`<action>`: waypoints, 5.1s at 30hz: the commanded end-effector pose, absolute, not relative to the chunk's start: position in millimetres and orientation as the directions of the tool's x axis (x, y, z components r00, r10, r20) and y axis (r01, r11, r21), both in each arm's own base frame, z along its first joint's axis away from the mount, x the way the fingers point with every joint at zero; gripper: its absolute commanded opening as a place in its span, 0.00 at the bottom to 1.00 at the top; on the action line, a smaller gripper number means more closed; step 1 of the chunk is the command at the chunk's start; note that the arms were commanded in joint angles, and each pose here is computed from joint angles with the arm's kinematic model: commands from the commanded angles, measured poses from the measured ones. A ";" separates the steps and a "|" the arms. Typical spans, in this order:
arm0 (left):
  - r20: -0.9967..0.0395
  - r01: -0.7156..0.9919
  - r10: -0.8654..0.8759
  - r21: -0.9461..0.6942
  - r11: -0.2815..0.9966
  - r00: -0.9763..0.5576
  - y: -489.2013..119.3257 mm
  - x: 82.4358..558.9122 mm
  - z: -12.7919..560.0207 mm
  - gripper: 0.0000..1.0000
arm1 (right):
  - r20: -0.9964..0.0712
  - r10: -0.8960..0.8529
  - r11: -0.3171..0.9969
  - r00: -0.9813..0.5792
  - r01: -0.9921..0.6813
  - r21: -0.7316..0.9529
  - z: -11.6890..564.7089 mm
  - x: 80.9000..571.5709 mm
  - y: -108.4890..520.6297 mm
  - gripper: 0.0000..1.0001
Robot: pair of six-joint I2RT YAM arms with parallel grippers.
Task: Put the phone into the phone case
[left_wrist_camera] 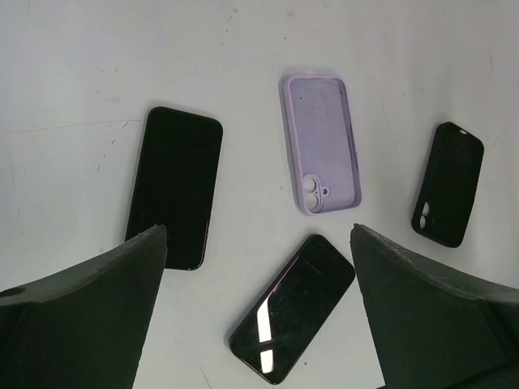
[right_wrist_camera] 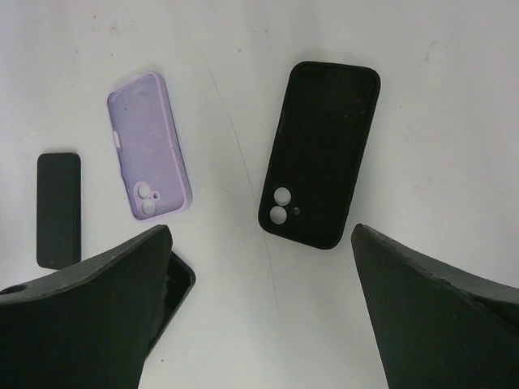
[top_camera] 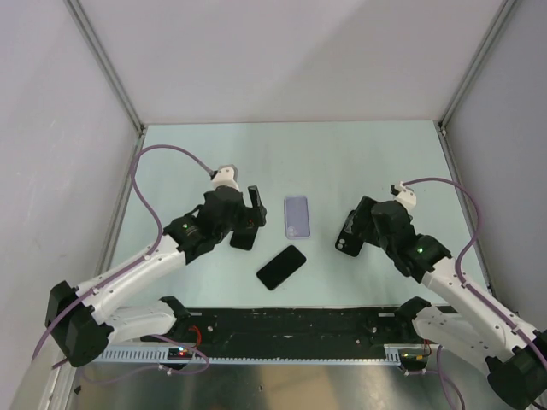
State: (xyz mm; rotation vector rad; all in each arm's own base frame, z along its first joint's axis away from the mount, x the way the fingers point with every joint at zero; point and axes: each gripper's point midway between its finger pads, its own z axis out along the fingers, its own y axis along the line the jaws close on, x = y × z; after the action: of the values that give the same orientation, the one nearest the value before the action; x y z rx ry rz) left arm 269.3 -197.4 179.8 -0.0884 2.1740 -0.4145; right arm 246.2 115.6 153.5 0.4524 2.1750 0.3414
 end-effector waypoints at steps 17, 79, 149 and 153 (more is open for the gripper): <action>-0.738 0.147 -0.213 -0.390 0.909 -0.640 -206.0 252.9 177.4 0.98 | -0.577 0.372 0.918 -0.727 0.194 0.347 108.4 222.9 129.2 0.93; -0.582 0.467 0.316 -0.125 0.876 -0.749 -315.9 348.8 43.7 0.09 | -0.556 0.406 0.889 -0.725 0.173 0.423 98.4 250.1 135.2 0.54; -0.561 -0.161 -0.362 -0.375 0.913 -0.745 -203.8 287.8 106.0 0.72 | -0.426 0.389 0.920 -0.817 0.321 0.224 27.8 349.7 197.0 0.00; -0.583 -0.020 -0.244 -0.364 0.931 -0.775 -216.9 278.6 106.7 0.88 | -0.417 0.471 0.879 -0.777 0.375 0.295 31.9 339.5 202.1 0.17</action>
State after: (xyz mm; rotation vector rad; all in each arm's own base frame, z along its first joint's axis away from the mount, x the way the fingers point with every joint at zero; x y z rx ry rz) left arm 280.3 -204.0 91.0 -0.3413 2.4711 -0.3718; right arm 348.8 205.2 20.5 0.4264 2.6238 0.2471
